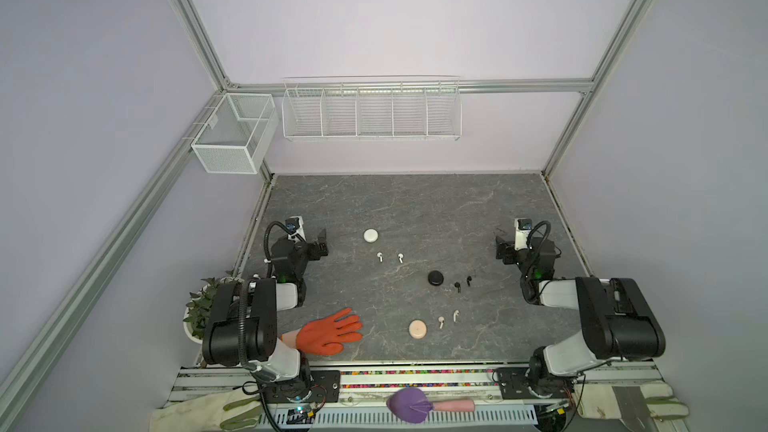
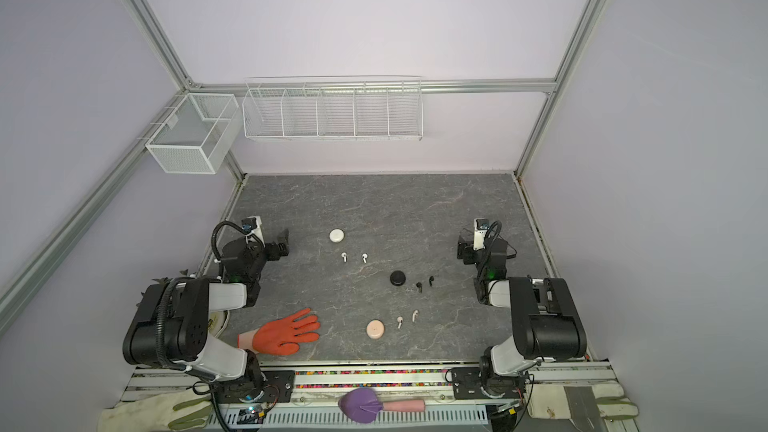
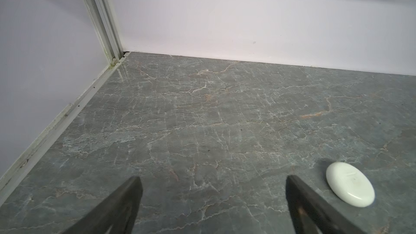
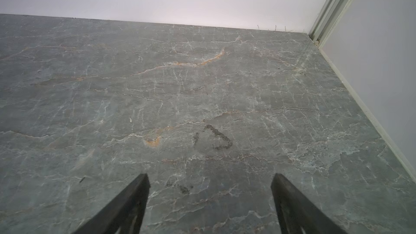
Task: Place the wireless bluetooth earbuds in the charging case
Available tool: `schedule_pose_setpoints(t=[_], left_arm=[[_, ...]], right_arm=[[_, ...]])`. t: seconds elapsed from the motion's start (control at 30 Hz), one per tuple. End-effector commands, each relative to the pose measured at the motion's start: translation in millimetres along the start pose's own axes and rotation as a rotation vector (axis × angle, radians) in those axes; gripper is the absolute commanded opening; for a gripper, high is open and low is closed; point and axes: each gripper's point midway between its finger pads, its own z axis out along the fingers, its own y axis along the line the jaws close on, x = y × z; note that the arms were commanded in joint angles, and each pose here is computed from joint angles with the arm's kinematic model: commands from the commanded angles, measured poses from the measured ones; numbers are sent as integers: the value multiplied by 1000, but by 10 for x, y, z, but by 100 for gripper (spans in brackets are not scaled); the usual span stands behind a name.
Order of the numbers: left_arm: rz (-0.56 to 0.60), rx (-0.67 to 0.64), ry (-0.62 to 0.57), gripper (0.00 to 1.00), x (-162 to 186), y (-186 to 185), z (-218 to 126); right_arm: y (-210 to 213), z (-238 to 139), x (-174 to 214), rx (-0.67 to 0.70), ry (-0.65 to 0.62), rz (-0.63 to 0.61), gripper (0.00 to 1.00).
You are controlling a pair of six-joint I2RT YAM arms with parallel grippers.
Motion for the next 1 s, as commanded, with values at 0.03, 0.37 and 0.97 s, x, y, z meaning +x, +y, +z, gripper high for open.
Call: schedule_pose_setpoints(t=[0.03,0.37,0.97], left_arm=[[11,3,-12,99,-6,-13,1],[10,5,-13,99,-10,-17,2],[-63,-198,-62,99,-347,262,-262]], right_arm=[[-1,6,-68,-9,-20,11,88],[-3,-13,-74,-7,-30,10,88],[127,-228,-711,5,-14,-3,88]])
